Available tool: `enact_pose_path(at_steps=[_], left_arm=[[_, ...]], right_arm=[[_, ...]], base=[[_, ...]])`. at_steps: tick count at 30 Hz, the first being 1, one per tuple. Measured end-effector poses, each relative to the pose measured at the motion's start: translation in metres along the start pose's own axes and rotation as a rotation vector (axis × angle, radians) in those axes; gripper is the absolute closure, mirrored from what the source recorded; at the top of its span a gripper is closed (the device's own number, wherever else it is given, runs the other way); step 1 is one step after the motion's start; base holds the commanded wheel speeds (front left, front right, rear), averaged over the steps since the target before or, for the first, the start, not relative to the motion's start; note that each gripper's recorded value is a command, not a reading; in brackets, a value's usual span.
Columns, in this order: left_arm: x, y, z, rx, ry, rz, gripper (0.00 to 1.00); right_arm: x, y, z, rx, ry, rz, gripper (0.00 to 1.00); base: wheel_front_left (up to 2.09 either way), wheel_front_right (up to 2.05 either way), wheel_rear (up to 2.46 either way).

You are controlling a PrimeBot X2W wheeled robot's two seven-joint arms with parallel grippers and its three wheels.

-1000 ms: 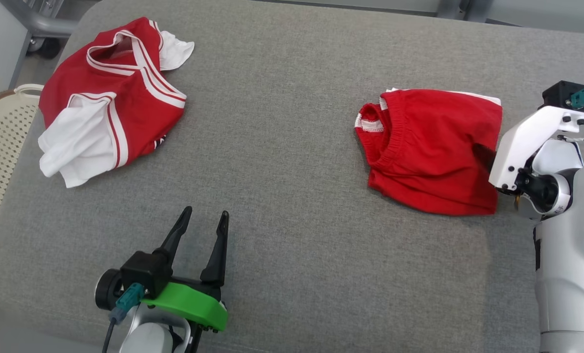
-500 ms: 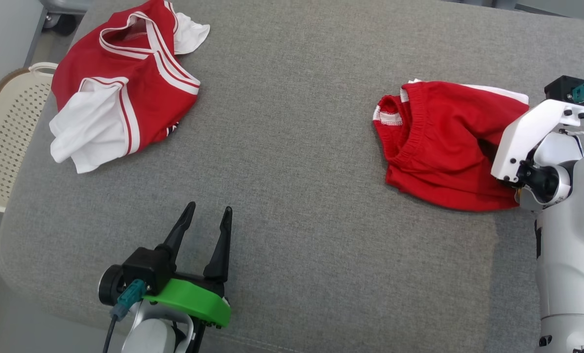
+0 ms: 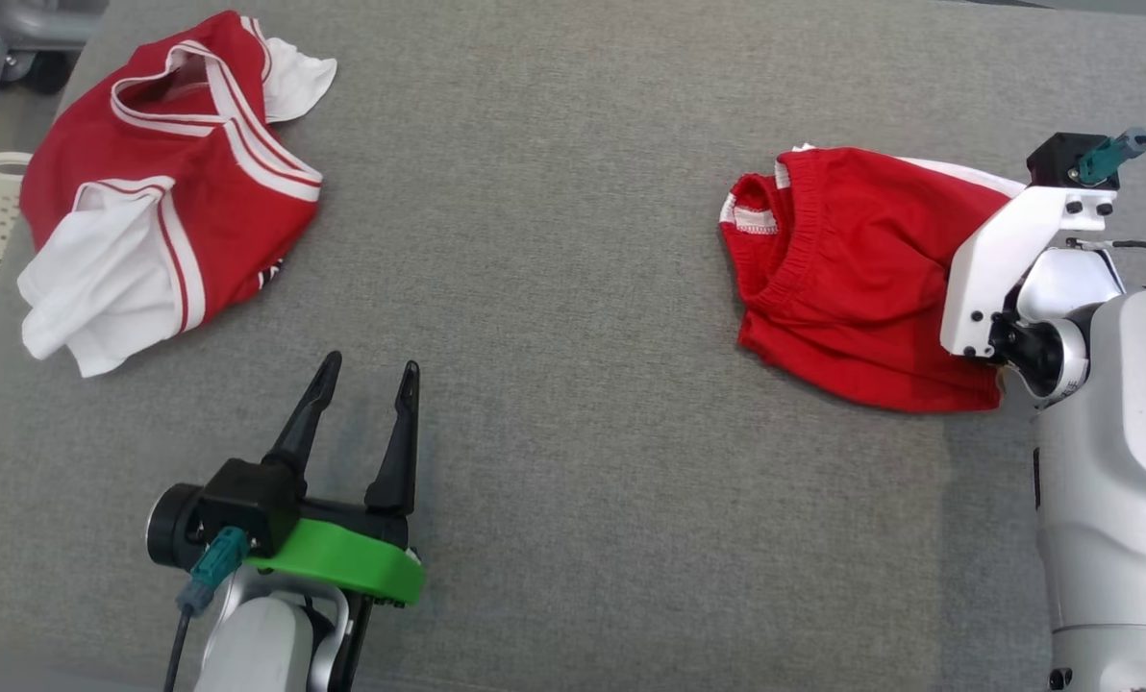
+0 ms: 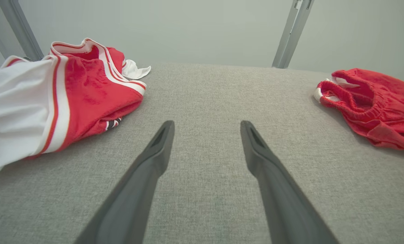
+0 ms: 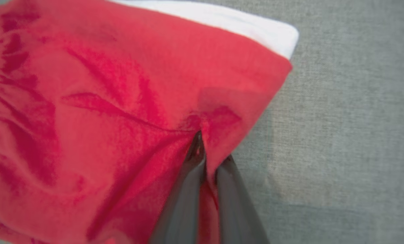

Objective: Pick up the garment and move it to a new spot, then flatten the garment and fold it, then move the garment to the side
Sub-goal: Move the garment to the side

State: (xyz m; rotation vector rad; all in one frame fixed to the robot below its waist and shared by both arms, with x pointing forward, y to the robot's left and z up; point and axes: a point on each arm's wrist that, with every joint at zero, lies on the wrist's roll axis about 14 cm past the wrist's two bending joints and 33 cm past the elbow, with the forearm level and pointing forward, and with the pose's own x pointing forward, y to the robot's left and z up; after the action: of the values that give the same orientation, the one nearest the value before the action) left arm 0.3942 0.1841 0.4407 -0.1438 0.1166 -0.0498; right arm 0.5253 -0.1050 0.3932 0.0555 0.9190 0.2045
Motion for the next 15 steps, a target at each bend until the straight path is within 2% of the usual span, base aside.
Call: enact_pose_path(at_steps=[3,4,9,15], left_arm=[[0.009,-0.009,0.007,0.011,-0.024,-0.033,0.00],[0.014,-0.016,0.011,0.019,-0.041,-0.056,0.00],[0.032,-0.035,0.023,0.026,-0.088,-0.121,0.00],[0.052,-0.068,0.022,0.009,-0.102,-0.223,0.00]], right_arm=[[-0.010,-0.023,-0.004,-0.021,0.011,-0.054,1.00],[-0.020,-0.042,-0.005,-0.039,0.013,-0.101,1.00],[-0.040,-0.074,-0.004,-0.077,0.006,-0.157,1.00],[-0.059,-0.127,-0.017,-0.128,0.056,-0.261,1.00]], base=[[0.00,0.00,0.00],[0.00,0.00,0.00],[0.00,0.00,0.00],[0.00,0.00,0.00]])
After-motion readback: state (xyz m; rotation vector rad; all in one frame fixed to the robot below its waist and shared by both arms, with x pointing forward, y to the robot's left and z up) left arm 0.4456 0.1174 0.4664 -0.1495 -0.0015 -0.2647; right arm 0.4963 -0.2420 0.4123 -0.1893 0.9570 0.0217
